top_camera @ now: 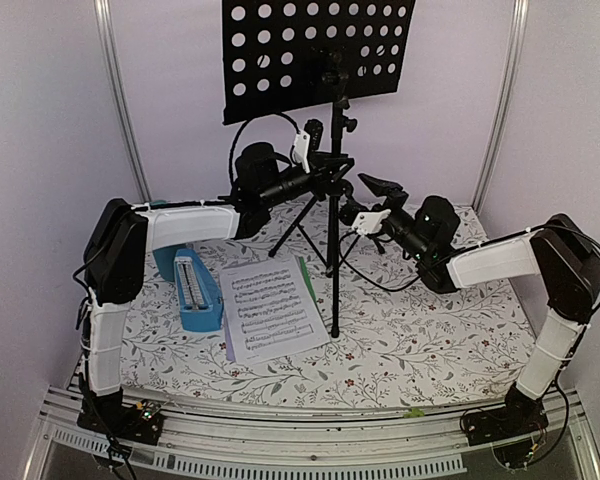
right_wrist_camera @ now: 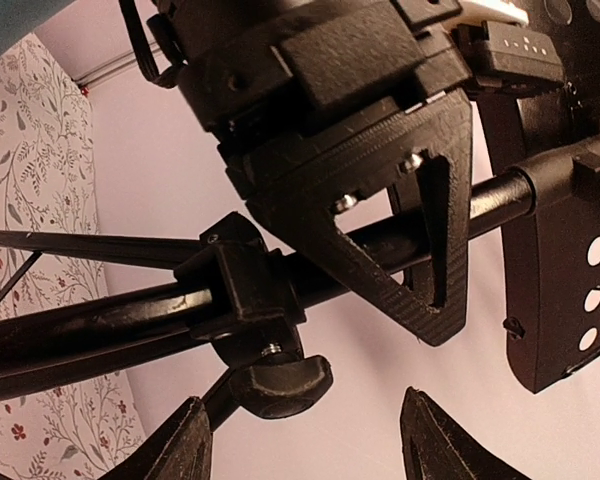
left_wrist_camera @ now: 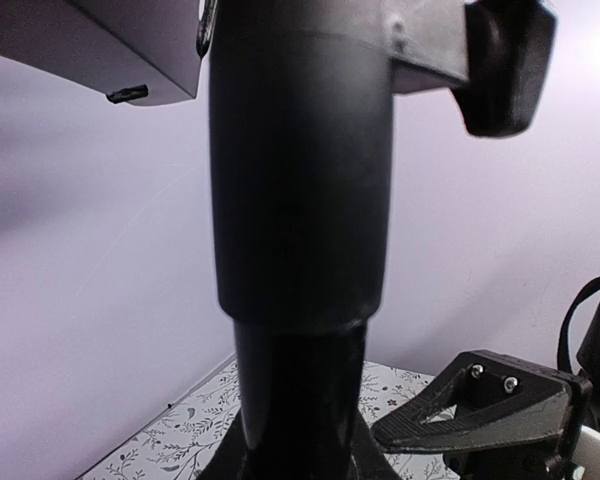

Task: Set up the instrument practice props
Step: Screw the knob on the music stand.

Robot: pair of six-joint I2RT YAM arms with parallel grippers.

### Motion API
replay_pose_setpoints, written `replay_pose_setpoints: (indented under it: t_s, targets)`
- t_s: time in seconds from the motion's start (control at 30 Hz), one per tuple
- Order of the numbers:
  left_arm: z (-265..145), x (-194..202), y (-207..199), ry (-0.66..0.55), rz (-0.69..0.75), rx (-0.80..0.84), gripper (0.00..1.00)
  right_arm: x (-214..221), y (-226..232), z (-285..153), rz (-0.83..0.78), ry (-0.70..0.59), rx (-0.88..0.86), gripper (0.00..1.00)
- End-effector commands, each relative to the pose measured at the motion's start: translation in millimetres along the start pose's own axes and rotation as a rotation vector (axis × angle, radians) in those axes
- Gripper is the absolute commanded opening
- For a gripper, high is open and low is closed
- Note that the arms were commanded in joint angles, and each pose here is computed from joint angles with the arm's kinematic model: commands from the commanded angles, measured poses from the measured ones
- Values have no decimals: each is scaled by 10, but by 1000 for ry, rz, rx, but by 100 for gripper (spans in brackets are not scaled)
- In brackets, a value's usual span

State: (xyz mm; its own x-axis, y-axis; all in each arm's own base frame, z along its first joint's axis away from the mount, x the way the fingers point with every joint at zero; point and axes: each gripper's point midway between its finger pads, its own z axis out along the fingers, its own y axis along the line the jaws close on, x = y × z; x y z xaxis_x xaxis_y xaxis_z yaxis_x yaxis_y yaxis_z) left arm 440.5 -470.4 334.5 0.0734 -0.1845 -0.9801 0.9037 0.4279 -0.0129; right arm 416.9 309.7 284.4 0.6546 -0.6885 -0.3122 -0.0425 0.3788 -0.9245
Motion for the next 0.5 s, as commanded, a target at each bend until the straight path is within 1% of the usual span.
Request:
replay_pose_setpoints:
  t_s: [0.0,0.07,0.27,0.47]
  targets:
    - [19,281,-96,96,-35,41,0,-80,50,-2,-116,-11,30,66]
    - [17,286,-93,97,-35,42,0,-105,86,7,-150,-15,24,65]
    - [14,279,-96,99,-33,42,0,-130,127,28,-202,-21,4,51]
    - [9,280,-89,100,-33,42,0,-142,137,83,-214,-26,-18,45]
